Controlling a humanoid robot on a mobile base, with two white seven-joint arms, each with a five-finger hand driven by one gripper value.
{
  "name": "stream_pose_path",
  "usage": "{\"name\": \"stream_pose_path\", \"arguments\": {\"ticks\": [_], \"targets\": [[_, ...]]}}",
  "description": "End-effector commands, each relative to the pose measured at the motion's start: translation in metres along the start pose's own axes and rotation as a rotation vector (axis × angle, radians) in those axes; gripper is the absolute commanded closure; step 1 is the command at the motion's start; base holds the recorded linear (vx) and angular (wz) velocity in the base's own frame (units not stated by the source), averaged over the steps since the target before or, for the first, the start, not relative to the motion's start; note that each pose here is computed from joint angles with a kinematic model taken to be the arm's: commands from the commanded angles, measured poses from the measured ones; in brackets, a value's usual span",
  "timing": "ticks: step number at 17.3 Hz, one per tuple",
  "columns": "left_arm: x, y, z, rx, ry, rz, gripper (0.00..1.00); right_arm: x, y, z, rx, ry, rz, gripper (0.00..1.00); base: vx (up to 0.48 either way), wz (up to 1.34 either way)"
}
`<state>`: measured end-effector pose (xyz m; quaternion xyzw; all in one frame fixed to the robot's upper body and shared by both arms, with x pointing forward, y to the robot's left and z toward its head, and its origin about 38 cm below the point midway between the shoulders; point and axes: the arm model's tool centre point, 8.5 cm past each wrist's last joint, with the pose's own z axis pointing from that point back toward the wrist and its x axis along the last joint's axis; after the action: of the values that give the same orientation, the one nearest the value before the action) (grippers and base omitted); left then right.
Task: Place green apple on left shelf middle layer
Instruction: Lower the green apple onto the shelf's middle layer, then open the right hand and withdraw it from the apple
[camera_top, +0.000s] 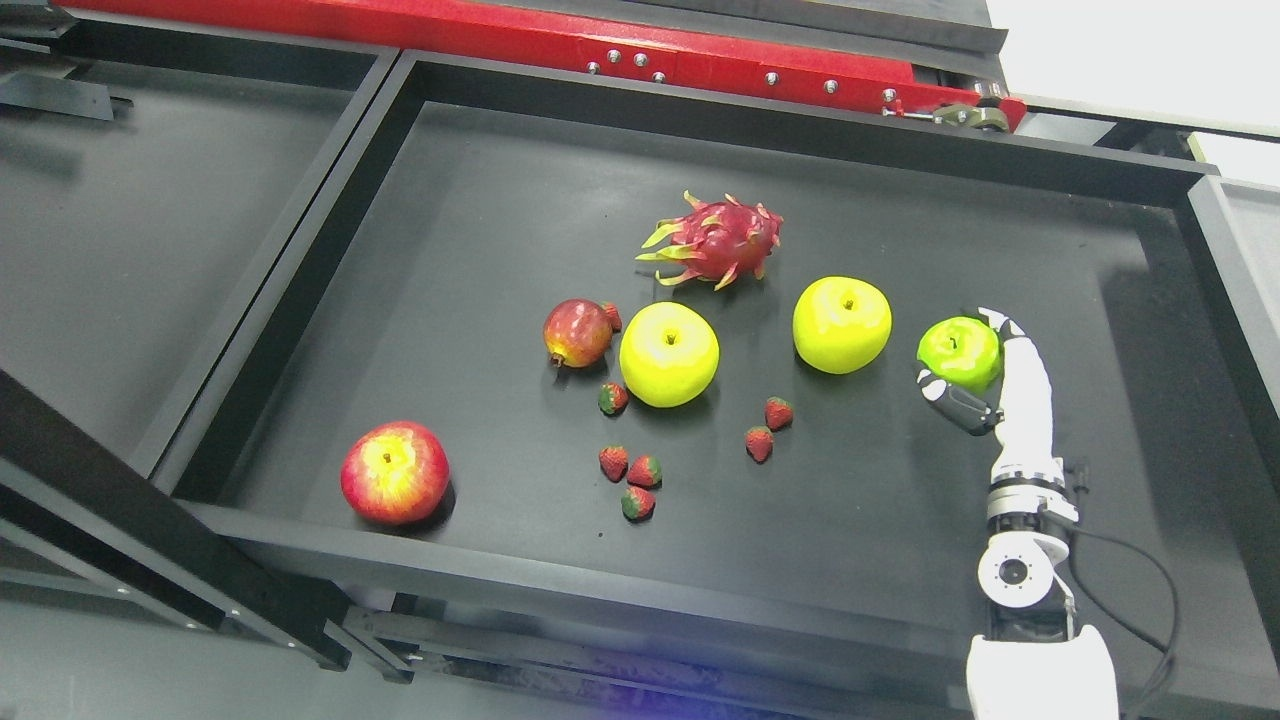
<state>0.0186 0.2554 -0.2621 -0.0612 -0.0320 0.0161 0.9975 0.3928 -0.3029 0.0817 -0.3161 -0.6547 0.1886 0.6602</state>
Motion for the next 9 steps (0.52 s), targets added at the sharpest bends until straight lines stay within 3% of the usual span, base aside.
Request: {"name": "stream_pose_path", "arguments": {"ticks": [1, 3, 9], "targets": [[-0.006, 0.011, 0.002, 0.017, 0.009, 0.001, 0.0, 0.002, 0.022, 0.01, 0.084, -0.036, -0.067, 0.0, 0.042, -0.02], [-0.006, 0.011, 0.002, 0.019, 0.009, 0.001, 0.0, 0.007, 0.021, 0.012, 0.078, -0.086, -0.109, 0.0, 0.032, -0.03], [-0.006, 0.011, 0.002, 0.019, 0.009, 0.001, 0.0, 0.006, 0.012, 0.027, 0.048, -0.081, -0.372, 0.0, 0.007, -0.01]]}}
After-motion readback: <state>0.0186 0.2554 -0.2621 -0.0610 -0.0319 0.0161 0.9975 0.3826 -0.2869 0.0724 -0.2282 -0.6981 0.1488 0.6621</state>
